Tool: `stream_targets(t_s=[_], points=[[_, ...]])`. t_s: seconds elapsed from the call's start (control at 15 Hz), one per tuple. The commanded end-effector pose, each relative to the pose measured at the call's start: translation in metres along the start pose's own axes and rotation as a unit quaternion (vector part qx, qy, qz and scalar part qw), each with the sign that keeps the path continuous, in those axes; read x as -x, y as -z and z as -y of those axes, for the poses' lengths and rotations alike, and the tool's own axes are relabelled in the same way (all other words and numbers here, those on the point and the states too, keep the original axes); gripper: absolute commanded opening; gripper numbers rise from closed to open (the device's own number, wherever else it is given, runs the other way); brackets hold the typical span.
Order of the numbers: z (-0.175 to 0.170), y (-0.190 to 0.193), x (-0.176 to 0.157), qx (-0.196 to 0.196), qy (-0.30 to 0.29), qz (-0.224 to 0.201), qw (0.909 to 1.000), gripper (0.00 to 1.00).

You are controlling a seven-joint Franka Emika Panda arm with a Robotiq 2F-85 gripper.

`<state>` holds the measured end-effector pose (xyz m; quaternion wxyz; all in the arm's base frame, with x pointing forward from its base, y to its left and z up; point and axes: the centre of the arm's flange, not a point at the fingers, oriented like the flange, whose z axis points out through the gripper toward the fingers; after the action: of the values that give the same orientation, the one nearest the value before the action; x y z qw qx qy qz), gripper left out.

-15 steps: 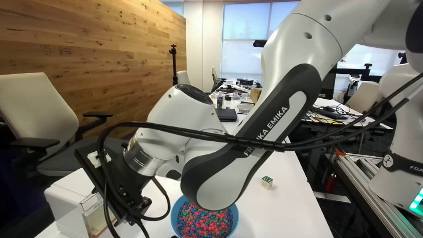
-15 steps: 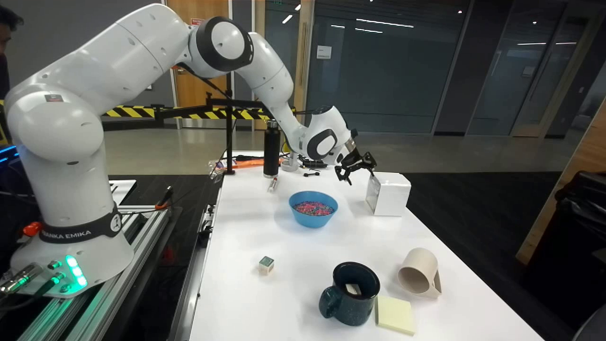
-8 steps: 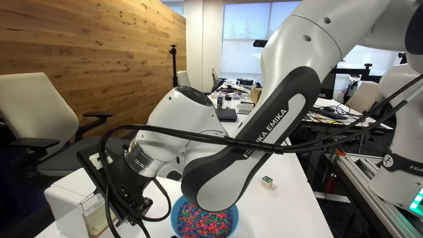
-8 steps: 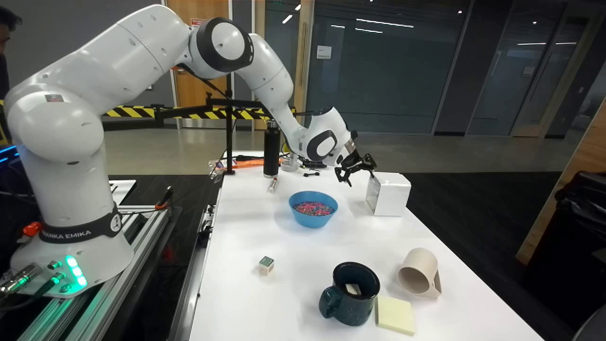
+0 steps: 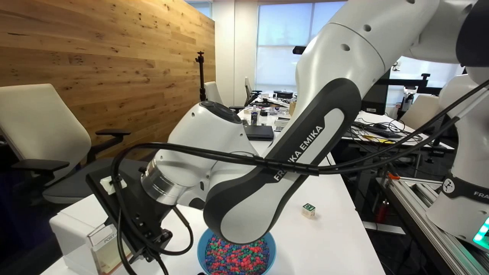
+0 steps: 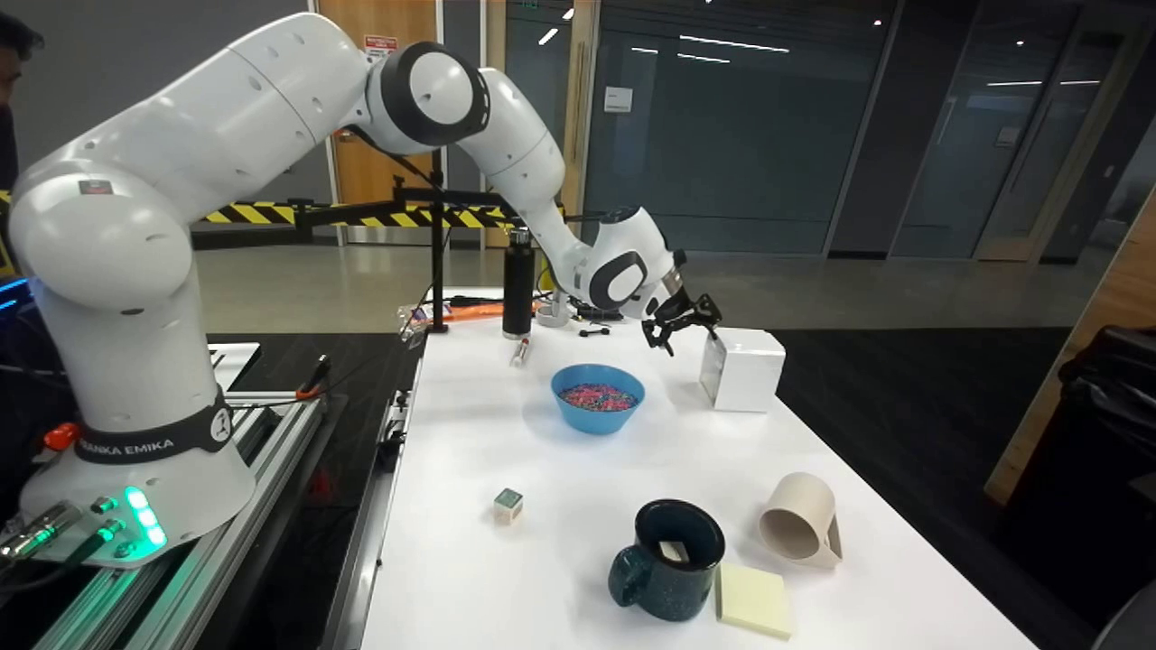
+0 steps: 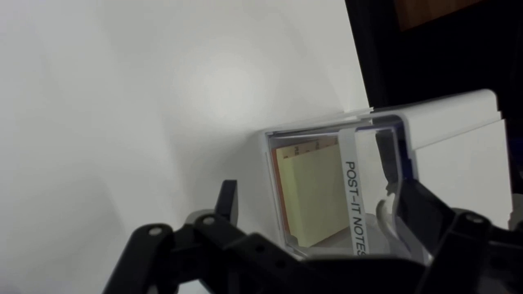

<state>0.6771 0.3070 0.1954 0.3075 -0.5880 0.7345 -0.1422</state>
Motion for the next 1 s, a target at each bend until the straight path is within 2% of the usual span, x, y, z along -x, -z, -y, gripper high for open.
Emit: stream_targets(t_s=[0.0, 0.33, 0.4, 0.53, 0.93], points=[[0.0109, -0.0288, 0.0078, -0.001, 0.003, 0.031, 0.9995, 1.00], [0.0135, -0.0353, 0.0123, 0.002, 0.001, 0.048, 0.9989, 1.00], [0.0126, -0.0358, 0.0128, 0.002, 0.003, 0.048, 0.9989, 0.75], [0.0135, -0.0347, 0.0140, -0.001, 0.005, 0.050, 0.9988, 0.67], [0.0119, -0.0343, 0.0162, -0.003, 0.009, 0.049, 0.9987, 0.22]])
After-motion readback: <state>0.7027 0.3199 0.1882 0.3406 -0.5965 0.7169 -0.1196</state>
